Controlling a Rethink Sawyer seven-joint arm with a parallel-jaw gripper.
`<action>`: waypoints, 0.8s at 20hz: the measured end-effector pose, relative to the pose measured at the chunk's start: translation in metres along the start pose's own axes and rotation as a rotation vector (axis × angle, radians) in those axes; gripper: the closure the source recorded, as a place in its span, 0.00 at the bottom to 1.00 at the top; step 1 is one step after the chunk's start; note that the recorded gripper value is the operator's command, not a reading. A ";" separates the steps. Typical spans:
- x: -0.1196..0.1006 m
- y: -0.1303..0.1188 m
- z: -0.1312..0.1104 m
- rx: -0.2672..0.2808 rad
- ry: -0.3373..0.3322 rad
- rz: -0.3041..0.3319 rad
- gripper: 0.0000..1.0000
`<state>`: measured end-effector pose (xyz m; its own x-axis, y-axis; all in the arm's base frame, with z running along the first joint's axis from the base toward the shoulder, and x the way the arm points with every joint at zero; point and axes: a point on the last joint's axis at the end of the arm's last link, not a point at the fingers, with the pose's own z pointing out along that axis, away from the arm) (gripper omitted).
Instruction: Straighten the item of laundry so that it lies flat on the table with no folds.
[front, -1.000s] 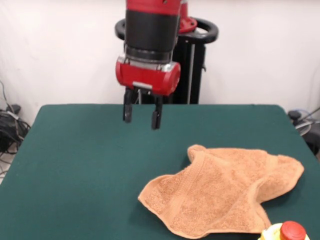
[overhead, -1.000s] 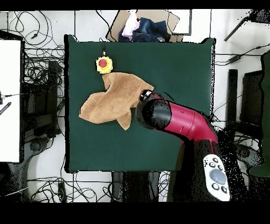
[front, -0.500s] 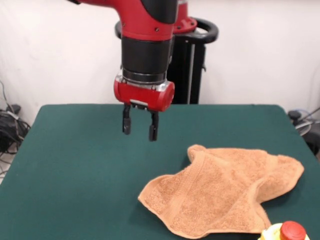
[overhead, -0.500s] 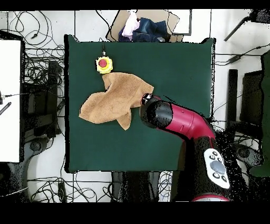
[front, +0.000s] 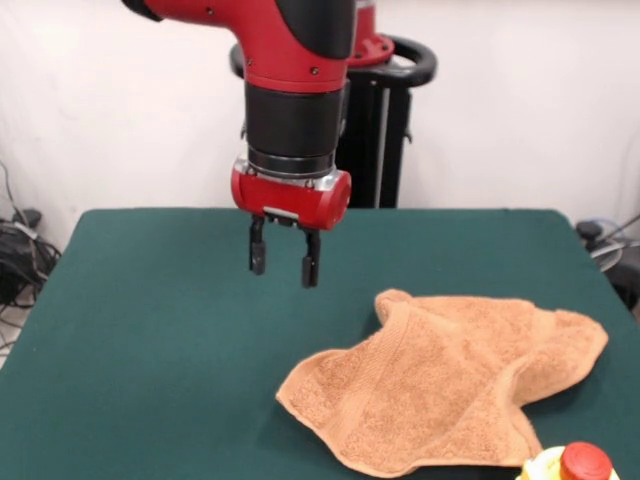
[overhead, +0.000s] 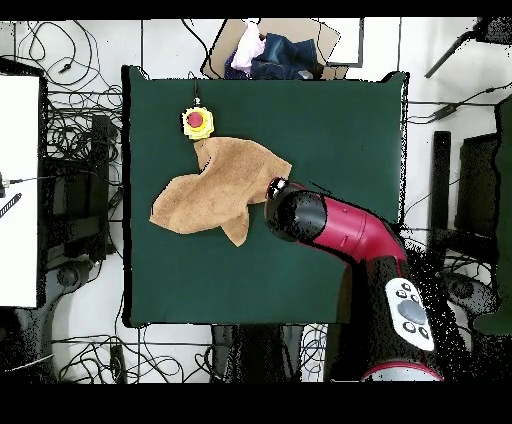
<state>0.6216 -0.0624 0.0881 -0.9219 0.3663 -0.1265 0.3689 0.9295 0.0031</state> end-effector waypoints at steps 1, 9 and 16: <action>0.000 0.001 0.000 -0.001 0.000 -0.001 0.00; 0.000 0.008 -0.003 -0.004 -0.006 -0.013 0.00; 0.002 0.042 -0.006 -0.011 -0.022 -0.067 0.00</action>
<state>0.6342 -0.0228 0.0938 -0.9417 0.3021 -0.1483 0.3048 0.9524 0.0052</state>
